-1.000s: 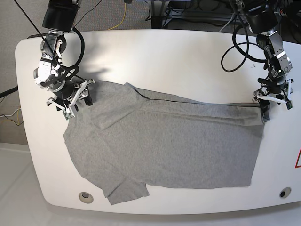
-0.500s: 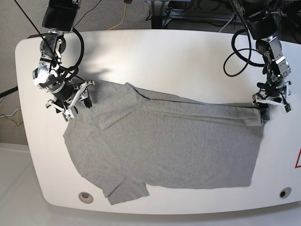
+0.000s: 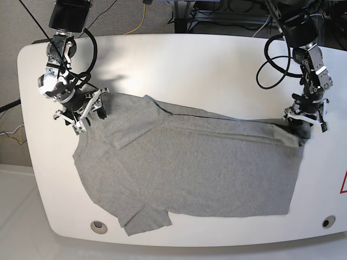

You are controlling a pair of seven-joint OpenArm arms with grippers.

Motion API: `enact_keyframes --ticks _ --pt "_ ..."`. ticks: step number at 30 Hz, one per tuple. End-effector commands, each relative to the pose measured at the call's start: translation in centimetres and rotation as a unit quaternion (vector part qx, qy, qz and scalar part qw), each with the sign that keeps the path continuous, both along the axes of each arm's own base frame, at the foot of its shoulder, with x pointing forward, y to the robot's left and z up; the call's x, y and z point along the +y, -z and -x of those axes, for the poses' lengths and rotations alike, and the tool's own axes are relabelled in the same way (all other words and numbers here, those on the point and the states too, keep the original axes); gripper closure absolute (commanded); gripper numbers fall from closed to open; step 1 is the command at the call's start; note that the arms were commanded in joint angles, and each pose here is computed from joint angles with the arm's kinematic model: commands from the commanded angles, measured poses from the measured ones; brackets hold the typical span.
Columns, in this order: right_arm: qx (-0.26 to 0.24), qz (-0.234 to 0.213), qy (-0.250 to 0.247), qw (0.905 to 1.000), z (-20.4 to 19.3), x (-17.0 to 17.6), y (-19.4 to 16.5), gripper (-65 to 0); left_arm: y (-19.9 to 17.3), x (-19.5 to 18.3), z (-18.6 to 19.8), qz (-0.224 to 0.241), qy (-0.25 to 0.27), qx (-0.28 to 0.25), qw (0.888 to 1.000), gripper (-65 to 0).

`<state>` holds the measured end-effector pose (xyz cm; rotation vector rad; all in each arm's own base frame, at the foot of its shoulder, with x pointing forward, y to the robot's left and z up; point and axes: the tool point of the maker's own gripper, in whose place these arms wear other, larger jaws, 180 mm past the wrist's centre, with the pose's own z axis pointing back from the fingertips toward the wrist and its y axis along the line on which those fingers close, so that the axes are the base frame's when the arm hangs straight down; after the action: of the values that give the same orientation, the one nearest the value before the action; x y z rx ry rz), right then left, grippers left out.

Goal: Fold the T-shirt properly
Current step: 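Close both grippers on the folded shirt edge again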

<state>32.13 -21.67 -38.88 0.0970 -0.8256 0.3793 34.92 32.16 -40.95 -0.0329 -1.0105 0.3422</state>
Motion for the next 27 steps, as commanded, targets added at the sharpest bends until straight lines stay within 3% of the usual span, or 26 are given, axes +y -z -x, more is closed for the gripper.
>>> enact_keyframes --ticks 1,2,4,7,27 --pt "-0.031 0.001 0.017 0.9994 -0.7 -1.5 -1.8 -32.0 -1.8 -0.1 -1.2 -0.005 0.018 -0.031 0.999 -15.8" --pt "-0.031 0.001 0.022 0.9993 -0.6 -1.9 -1.8 -32.0 -1.8 -0.3 -1.2 -0.003 0.022 -0.032 0.999 -7.7" --pt "-0.032 -0.001 0.029 0.9991 -0.5 -2.3 -1.8 -32.0 -1.7 -0.3 -1.2 -0.003 0.022 -0.031 0.999 0.0" --pt "-0.033 0.0 0.037 0.9988 -0.4 -2.8 -1.9 -32.0 -1.7 -0.2 -1.2 -0.003 0.021 -0.031 0.999 -2.6" --pt "-0.014 -0.003 0.067 0.9977 1.8 -4.5 -0.6 -32.0 -1.5 -0.2 -0.9 -0.003 0.02 -0.027 0.999 -1.0"
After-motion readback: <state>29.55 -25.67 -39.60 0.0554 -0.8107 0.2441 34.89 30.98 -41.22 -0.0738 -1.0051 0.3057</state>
